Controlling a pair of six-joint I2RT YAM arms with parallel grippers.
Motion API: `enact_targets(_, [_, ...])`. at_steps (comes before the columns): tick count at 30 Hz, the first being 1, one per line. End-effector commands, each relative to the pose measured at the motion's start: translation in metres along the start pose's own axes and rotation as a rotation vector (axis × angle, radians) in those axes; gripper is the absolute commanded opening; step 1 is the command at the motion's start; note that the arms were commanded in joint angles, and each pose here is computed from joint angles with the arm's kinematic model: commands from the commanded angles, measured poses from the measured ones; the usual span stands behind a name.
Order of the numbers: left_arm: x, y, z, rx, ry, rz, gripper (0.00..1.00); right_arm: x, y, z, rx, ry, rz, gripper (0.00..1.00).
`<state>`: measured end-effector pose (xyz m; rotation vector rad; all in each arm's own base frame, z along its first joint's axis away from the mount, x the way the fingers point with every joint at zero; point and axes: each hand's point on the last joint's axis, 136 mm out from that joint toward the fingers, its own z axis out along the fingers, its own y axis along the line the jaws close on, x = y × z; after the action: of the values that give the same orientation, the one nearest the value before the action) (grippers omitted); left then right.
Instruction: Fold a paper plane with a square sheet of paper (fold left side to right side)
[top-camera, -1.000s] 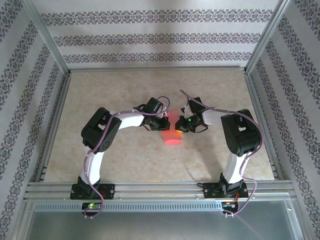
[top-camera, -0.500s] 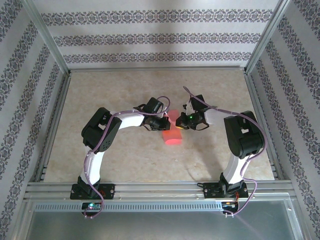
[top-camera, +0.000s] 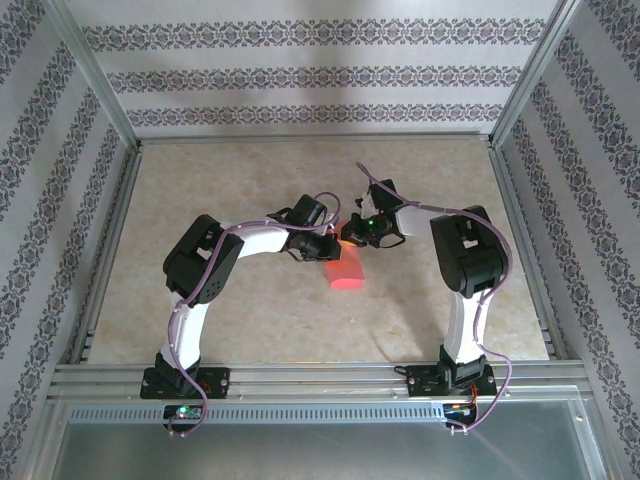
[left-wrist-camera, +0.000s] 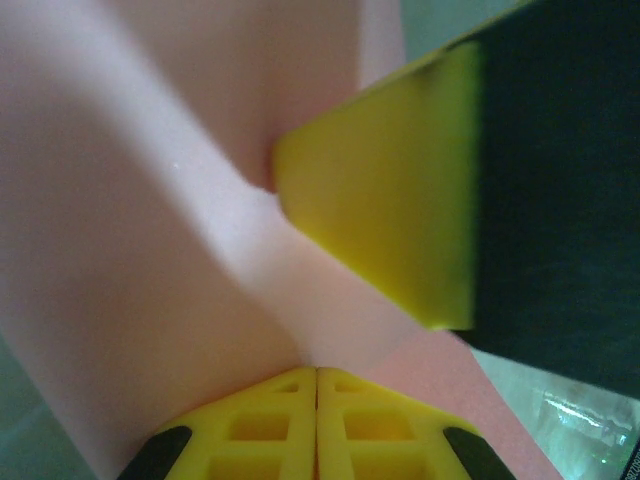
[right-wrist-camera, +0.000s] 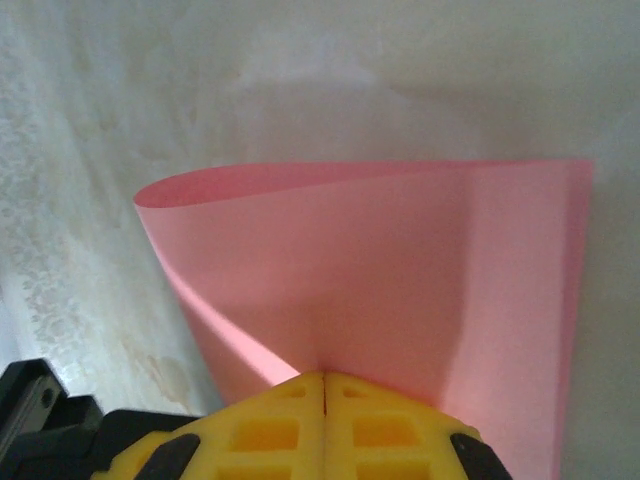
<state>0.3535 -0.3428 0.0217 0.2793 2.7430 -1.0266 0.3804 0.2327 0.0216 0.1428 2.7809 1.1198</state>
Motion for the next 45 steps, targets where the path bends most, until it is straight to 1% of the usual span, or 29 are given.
enact_targets(1, [0.02, 0.022, 0.014, -0.065, 0.07, -0.016, 0.08, 0.0, 0.004, 0.009, -0.011, 0.023, 0.0, 0.0])
enact_targets(9, [0.026, 0.016, 0.007, -0.051, 0.072, -0.011, 0.08, 0.013, -0.035, 0.014, 0.119, 0.039, 0.056, 0.0])
enact_targets(15, [0.048, 0.012, 0.006, -0.049, 0.105, -0.012, 0.08, 0.009, -0.048, 0.006, 0.178, 0.01, 0.08, 0.0])
enact_targets(22, [0.086, 0.014, 0.005, -0.067, 0.145, -0.033, 0.08, 0.005, -0.049, 0.004, 0.168, 0.005, 0.09, 0.0])
enact_targets(28, [0.118, 0.009, 0.006, -0.077, 0.185, -0.03, 0.08, 0.004, -0.051, 0.002, 0.167, 0.002, 0.089, 0.0])
enact_targets(31, [0.132, 0.01, 0.007, -0.077, 0.194, -0.05, 0.08, 0.004, -0.053, 0.0, 0.169, 0.003, 0.086, 0.0])
enact_targets(38, [0.16, 0.017, -0.001, -0.076, 0.193, -0.109, 0.08, 0.006, -0.052, 0.0, 0.16, 0.012, 0.081, 0.0])
enact_targets(45, [0.179, 0.014, -0.013, -0.091, 0.219, -0.091, 0.08, 0.006, -0.053, 0.0, 0.157, 0.015, 0.081, 0.0])
